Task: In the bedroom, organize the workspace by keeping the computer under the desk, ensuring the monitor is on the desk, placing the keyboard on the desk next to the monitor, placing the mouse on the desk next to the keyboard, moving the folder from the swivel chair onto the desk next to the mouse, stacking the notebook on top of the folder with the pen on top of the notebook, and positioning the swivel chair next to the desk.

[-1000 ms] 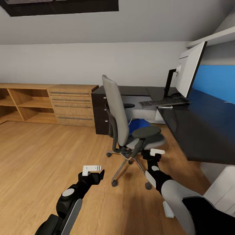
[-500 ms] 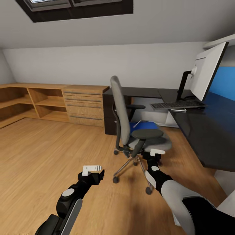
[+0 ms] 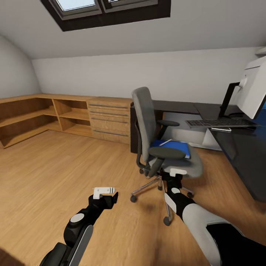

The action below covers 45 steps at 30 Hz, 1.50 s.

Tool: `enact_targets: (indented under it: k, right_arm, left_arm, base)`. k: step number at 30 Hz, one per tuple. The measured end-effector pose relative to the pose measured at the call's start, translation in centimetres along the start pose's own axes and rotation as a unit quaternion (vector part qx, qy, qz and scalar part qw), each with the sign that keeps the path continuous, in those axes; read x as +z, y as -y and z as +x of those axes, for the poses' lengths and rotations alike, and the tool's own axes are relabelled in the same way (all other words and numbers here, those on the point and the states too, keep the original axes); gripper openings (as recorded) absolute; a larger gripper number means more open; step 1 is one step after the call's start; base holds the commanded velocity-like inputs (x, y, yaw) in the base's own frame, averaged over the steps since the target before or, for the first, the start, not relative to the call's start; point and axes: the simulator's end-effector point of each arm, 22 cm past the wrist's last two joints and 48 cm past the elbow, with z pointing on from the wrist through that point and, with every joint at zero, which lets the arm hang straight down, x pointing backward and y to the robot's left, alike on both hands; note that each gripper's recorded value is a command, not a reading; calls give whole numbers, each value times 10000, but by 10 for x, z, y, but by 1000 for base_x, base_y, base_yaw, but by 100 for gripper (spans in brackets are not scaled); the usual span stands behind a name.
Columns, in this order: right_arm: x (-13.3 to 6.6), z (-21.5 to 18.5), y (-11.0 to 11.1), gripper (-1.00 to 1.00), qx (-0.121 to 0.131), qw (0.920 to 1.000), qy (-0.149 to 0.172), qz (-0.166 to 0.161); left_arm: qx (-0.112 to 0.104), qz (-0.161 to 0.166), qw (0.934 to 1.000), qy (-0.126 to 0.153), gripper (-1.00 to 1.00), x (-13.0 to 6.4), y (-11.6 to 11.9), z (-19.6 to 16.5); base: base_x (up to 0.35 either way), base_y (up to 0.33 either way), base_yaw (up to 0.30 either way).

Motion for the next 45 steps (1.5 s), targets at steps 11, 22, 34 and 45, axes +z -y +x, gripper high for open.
enact_targets:
  k: [11, 22, 34, 45]
  right_arm:
    - [-1, -5, 0, 100, 11, 10000, 38, -1]
    - [-2, -11, 0, 100, 21, 10000, 78, -2]
    - [-3, -15, 1, 100, 10, 9999, 115, -4]
    - [-4, -22, 2, 100, 22, 9999, 166, 1]
  left_arm:
    - [8, 2, 10000, 35, 100, -2, 1, -3]
    - [17, 8, 10000, 72, 100, -4, 2, -6]
    - [25, 13, 10000, 95, 100, -5, 2, -8]
    - [32, 14, 9999, 148, 100, -8, 3, -13]
  base:
    - [0, 0, 245]
    - [0, 0, 244]
    - [0, 0, -68]
    - [0, 0, -201]
